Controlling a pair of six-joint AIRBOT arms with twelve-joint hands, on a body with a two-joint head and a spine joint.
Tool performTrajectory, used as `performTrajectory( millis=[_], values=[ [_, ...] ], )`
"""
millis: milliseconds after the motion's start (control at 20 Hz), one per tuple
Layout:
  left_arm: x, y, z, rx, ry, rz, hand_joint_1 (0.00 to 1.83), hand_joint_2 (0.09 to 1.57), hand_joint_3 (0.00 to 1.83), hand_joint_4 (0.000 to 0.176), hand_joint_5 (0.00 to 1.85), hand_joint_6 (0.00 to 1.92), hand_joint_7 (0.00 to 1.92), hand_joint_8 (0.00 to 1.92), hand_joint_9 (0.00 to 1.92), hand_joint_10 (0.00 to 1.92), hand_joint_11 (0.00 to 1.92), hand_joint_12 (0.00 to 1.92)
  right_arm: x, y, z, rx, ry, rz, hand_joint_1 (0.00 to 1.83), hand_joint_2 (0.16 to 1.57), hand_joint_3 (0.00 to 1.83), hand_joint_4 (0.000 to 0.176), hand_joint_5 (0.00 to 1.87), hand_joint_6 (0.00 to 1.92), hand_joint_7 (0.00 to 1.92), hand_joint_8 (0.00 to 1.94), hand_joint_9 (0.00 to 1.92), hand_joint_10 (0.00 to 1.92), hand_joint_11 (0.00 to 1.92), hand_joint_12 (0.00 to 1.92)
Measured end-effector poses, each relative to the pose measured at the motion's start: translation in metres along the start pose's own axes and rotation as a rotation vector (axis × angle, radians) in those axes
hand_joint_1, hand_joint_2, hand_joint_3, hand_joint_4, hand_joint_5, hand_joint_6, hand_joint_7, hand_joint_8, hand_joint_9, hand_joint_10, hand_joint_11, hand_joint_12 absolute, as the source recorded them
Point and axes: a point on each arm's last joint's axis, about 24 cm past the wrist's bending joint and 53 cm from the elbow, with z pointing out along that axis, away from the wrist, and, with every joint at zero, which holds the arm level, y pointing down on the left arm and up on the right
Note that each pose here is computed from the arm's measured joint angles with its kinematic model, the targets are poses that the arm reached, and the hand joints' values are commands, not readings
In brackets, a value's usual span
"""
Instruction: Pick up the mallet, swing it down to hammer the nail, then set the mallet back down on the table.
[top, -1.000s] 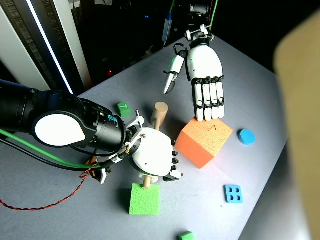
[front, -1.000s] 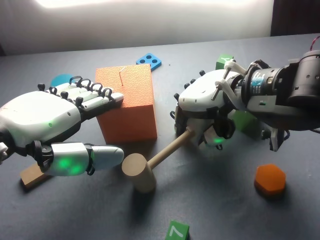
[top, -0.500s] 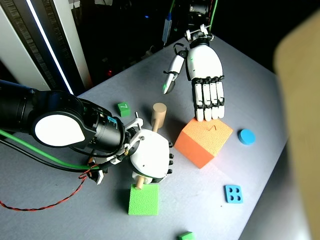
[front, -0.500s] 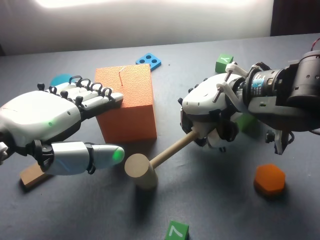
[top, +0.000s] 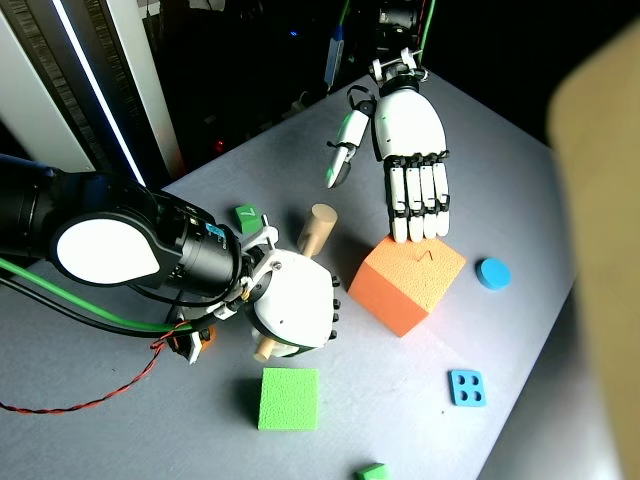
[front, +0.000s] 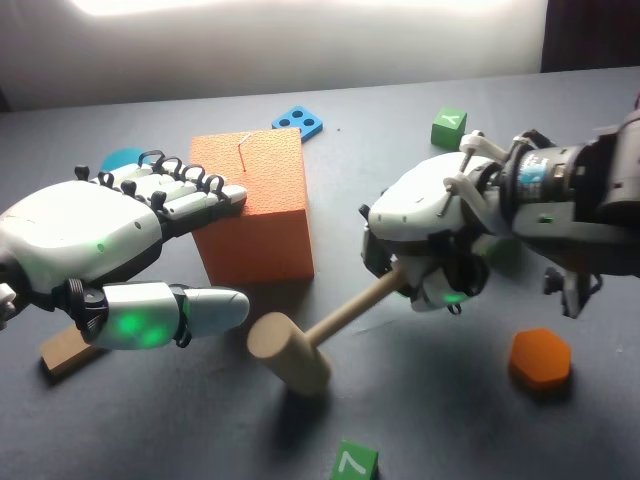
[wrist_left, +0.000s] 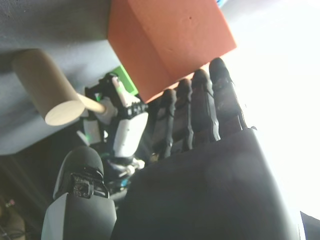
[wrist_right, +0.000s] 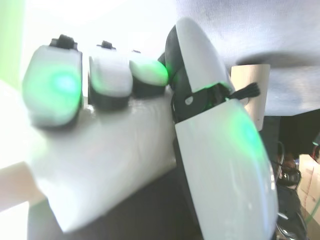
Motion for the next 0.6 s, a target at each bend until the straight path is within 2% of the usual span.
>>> performTrajectory(
  millis=[50,250,300,350,400,450,500,550,600],
  values=[
    [0.0,0.0,0.0,0.0,0.0,0.0,0.0,1.19,0.0,0.0,0.14,0.0,0.17,0.0,0.17,0.01,0.05,0.19,0.001,-0.002,-0.005,0.002,0.001,-0.004,0.98,1.36,0.01,0.0,1.2,1.92,1.67,1.94,1.8,1.92,1.92,1.92],
    [0.0,0.0,0.0,-0.001,-0.001,-0.001,0.0,1.19,0.0,0.0,0.17,0.01,0.19,0.01,0.19,0.01,0.06,0.21,0.004,-0.008,-0.025,0.015,0.005,-0.038,0.84,1.39,0.0,0.0,1.4,1.92,1.72,1.94,1.81,1.92,1.92,1.92],
    [0.0,0.0,0.0,-0.001,-0.001,-0.001,0.0,1.19,0.0,0.0,0.17,0.01,0.19,0.01,0.19,0.01,0.07,0.21,0.003,-0.009,-0.029,0.02,0.006,-0.044,0.8,1.41,0.0,0.019,1.44,1.92,1.73,1.94,1.82,1.92,1.92,1.92],
    [-0.001,0.0,0.0,0.0,-0.002,-0.001,0.0,1.19,0.0,0.0,0.17,0.01,0.19,0.01,0.19,0.01,0.06,0.21,-0.002,-0.007,-0.035,0.023,-0.001,-0.044,0.72,1.44,0.0,0.071,1.48,1.92,1.74,1.94,1.83,1.92,1.92,1.92],
    [-0.001,0.0,0.0,0.0,-0.003,-0.002,0.0,1.2,0.0,0.0,0.17,0.01,0.19,0.01,0.19,0.01,0.06,0.21,-0.013,-0.004,-0.042,0.019,-0.022,-0.036,0.69,1.45,0.0,0.155,1.49,1.92,1.74,1.94,1.82,1.92,1.92,1.92],
    [-0.001,0.0,0.0,0.001,-0.003,-0.002,0.0,1.2,0.0,0.0,0.18,0.01,0.2,0.01,0.2,0.01,0.07,0.22,-0.024,-0.002,-0.049,0.016,-0.046,-0.009,0.66,1.47,0.0,0.172,1.49,1.92,1.71,1.94,1.81,1.92,1.92,1.92],
    [-0.001,0.0,0.0,0.001,-0.003,-0.002,0.0,1.2,0.0,0.0,0.16,0.0,0.19,0.0,0.19,0.0,0.05,0.22,-0.034,-0.002,-0.054,0.015,-0.066,0.028,0.63,1.48,0.01,0.175,1.49,1.92,1.7,1.94,1.8,1.92,1.92,1.92],
    [-0.001,0.0,0.0,0.001,-0.003,-0.002,0.0,1.2,0.0,0.0,0.17,0.0,0.19,0.0,0.19,0.0,0.02,0.29,-0.04,-0.003,-0.058,0.02,-0.077,0.063,0.64,1.49,0.01,0.176,1.47,1.92,1.69,1.94,1.79,1.92,1.92,1.92],
    [-0.001,-0.001,0.0,0.001,-0.003,-0.002,0.0,1.2,0.0,0.0,0.17,0.0,0.2,0.0,0.19,0.0,0.01,0.31,-0.049,-0.01,-0.065,0.037,-0.094,0.136,0.61,1.51,0.01,0.176,1.47,1.92,1.68,1.94,1.78,1.92,1.92,1.92]
  ],
)
